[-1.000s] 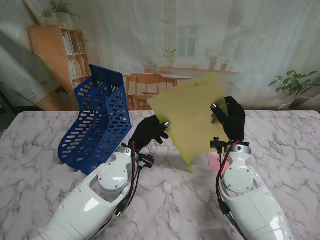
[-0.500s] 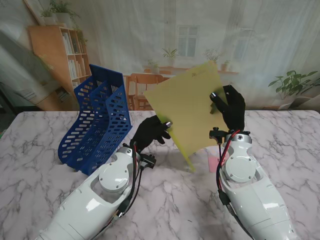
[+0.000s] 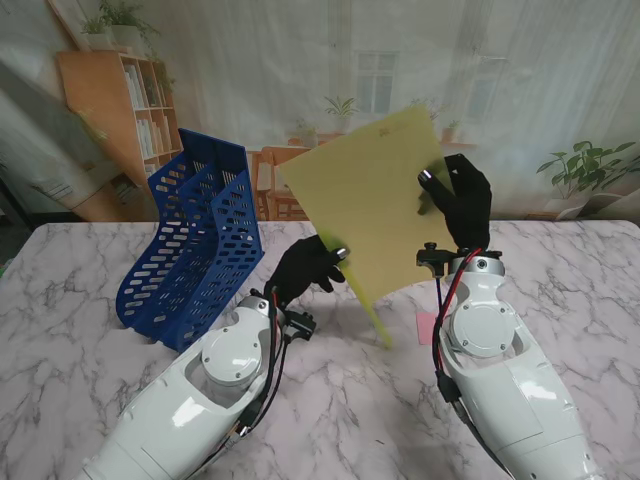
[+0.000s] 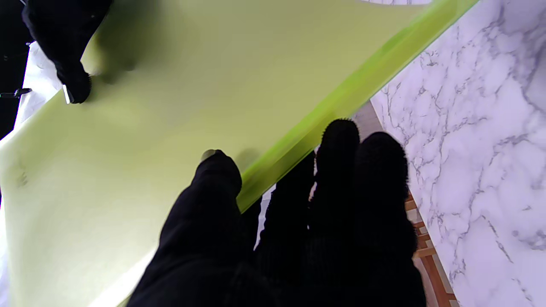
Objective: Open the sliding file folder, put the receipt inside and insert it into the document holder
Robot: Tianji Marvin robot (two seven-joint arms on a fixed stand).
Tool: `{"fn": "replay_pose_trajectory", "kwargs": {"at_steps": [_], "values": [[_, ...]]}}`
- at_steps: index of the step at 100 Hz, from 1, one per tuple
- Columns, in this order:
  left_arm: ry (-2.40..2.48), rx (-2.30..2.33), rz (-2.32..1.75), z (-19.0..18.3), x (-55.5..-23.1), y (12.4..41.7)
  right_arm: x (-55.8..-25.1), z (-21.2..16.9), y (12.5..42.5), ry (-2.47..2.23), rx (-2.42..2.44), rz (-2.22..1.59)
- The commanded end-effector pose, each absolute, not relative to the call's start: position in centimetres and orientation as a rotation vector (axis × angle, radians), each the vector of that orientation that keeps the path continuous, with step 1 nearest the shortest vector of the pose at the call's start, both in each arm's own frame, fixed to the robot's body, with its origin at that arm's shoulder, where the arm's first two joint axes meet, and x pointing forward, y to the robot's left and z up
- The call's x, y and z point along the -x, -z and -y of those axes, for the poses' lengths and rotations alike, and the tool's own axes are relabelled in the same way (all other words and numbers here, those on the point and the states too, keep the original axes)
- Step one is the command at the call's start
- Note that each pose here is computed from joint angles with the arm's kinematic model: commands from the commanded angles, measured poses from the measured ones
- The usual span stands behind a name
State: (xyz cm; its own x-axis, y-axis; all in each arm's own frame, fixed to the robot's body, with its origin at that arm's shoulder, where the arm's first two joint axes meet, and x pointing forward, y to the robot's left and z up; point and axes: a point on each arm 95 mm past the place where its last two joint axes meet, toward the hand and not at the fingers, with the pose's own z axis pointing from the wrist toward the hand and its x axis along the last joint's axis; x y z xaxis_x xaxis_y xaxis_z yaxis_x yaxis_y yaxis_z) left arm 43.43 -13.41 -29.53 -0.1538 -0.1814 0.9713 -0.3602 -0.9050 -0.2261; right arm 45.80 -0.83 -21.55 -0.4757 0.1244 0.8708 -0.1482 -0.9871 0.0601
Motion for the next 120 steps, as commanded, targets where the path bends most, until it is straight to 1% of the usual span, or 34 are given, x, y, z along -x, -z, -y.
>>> {"fn": "replay_pose_trajectory", "kwargs": {"at_steps": [1,41,55,88,104,120], "values": [[-2.169,-1.962,0.653,14.2,-43.1,30.1,-45.9,0.6,20.6,-2.595,-1.491,0.04],[-2.149,-1.967,0.674,14.5,-42.9,30.4,-45.9,0.7,19.8,-2.622,-1.476,0.037],[-2.152,-1.966,0.662,14.4,-42.8,30.4,-46.0,0.6,20.0,-2.609,-1.471,0.01],[-2.206,-1.866,0.719,12.7,-43.5,28.0,-45.9,0.9,22.2,-2.547,-1.523,0.001],[-2.233,-1.826,0.755,12.2,-44.0,26.7,-45.9,0.8,22.6,-2.536,-1.539,-0.001],[-2.279,-1.822,0.734,11.4,-44.4,26.3,-45.7,0.8,22.6,-2.531,-1.541,-0.003]]}}
